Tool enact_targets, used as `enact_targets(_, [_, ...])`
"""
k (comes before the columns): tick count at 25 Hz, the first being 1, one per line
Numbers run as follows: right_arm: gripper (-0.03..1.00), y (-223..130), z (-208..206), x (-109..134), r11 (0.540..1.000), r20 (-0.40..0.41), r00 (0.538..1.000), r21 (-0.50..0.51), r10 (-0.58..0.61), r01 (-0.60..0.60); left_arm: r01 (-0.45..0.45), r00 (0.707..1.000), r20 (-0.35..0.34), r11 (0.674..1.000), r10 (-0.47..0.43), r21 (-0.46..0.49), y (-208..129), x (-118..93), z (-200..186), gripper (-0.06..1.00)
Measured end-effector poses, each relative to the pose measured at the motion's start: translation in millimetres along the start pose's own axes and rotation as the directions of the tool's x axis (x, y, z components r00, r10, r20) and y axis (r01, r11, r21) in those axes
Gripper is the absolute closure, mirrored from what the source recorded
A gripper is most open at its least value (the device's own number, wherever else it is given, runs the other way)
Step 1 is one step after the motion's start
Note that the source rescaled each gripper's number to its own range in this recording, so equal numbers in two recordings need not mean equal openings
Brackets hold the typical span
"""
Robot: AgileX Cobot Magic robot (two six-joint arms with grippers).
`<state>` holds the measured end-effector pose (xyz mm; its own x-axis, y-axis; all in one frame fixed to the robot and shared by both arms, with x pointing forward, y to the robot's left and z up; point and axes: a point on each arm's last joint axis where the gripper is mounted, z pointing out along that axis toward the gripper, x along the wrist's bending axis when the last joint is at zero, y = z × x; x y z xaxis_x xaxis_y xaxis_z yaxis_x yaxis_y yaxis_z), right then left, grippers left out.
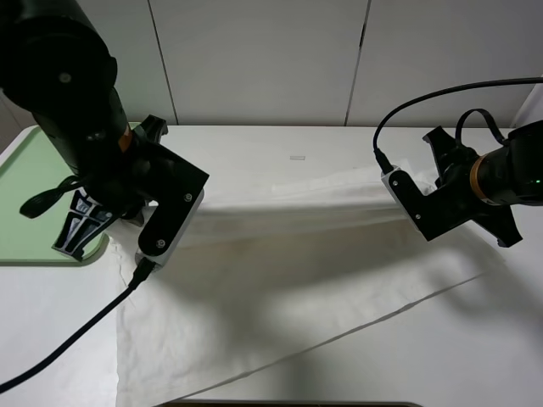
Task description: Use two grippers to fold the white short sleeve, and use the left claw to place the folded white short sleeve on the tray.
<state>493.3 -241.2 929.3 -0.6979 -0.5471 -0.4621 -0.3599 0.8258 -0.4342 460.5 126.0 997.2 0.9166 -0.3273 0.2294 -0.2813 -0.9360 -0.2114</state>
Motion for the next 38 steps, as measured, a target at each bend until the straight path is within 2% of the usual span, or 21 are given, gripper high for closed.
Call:
enact_targets(3, [0.97, -2, -3, -1, 1.000, 0.009, 1.000, 0.003, 0.015, -0.015, 0.009, 0.998, 0.069, 0.999, -0.006, -0.034, 2, -7, -2, 0.93])
enact_targets(6, [0.97, -1, -3, 1, 0.999, -0.012, 0.999, -0.004, 0.046, -0.046, 0.009, 0.994, 0.110, 0.998, -0.002, -0.065, 8, -13, -3, 0.93])
enact_targets(9, [0.97, 2, -4, 7, 0.997, -0.083, 0.994, -0.029, 0.074, -0.076, -0.069, 0.990, 0.117, 0.994, 0.078, -0.080, 24, -26, -2, 0.93])
enact_targets(11, [0.97, 4, -4, 11, 0.995, -0.133, 0.988, -0.039, 0.085, -0.090, -0.081, 0.989, 0.120, 0.993, 0.091, -0.082, 28, -28, -2, 0.93])
enact_targets(13, [0.97, 5, -5, 16, 0.995, -0.183, 0.980, -0.049, 0.074, -0.084, -0.141, 0.977, 0.147, 0.987, 0.152, -0.083, 42, -40, 8, 0.93])
enact_targets(14, [0.97, 5, -5, 16, 0.995, -0.183, 0.980, -0.049, 0.074, -0.084, -0.141, 0.977, 0.147, 0.987, 0.152, -0.083, 42, -40, 8, 0.93])
enact_targets(16, [0.97, 8, -6, 20, 0.992, -0.233, 0.969, -0.072, 0.083, -0.103, -0.165, 0.969, 0.175, 0.983, 0.176, -0.074, 47, -46, 16, 0.93])
enact_targets(21, [0.97, 9, -7, 21, 0.988, -0.250, 0.962, -0.080, 0.106, -0.129, -0.146, 0.964, 0.211, 0.985, 0.164, -0.094, 52, -49, 22, 0.93])
enact_targets(23, [0.86, 11, -8, 23, 0.979, -0.280, 0.948, -0.086, 0.154, -0.185, -0.106, 0.963, 0.235, 0.986, 0.135, -0.131, 56, -52, 21, 0.82])
enact_targets(25, [0.65, 13, -8, 24, 0.971, -0.296, 0.937, -0.089, 0.186, -0.221, -0.090, 0.961, 0.248, 0.986, 0.124, -0.144, 58, -53, 21, 0.72])
enact_targets(26, [0.40, 14, -8, 24, 0.967, -0.304, 0.931, -0.090, 0.203, -0.240, -0.079, 0.960, 0.256, 0.985, 0.117, -0.152, 59, -54, 21, 0.62])
enact_targets(28, [0.13, 14, -8, 24, 0.962, -0.311, 0.925, -0.093, 0.217, -0.257, -0.050, 0.956, 0.276, 0.984, 0.098, -0.174, 61, -55, 20, 0.27])
enact_targets(29, [0.08, 15, -9, 24, 0.961, -0.311, 0.925, -0.093, 0.219, -0.259, -0.042, 0.955, 0.282, 0.983, 0.093, -0.179, 62, -56, 20, 0.15])
enact_targets(30, [0.08, 15, -9, 24, 0.961, -0.311, 0.925, -0.093, 0.219, -0.259, -0.037, 0.954, 0.286, 0.982, 0.089, -0.183, 62, -56, 20, 0.05])
enact_targets(31, [0.05, 15, -9, 25, 0.961, -0.314, 0.924, -0.093, 0.220, -0.260, -0.028, 0.954, 0.288, 0.983, 0.081, -0.181, 62, -56, 19, 0.00])
enact_targets(35, [-0.03, 13, -10, 28, 0.964, -0.351, 0.911, -0.070, 0.218, -0.257, -0.060, 0.958, 0.270, 0.989, 0.095, -0.135, 57, -54, 21, -0.05])
enact_targets(38, [-0.03, 9, -16, 27, 0.962, -0.330, 0.914, -0.050, 0.237, -0.268, -0.097, 0.963, 0.246, 0.992, 0.113, -0.078, 52, -52, 21, -0.05])
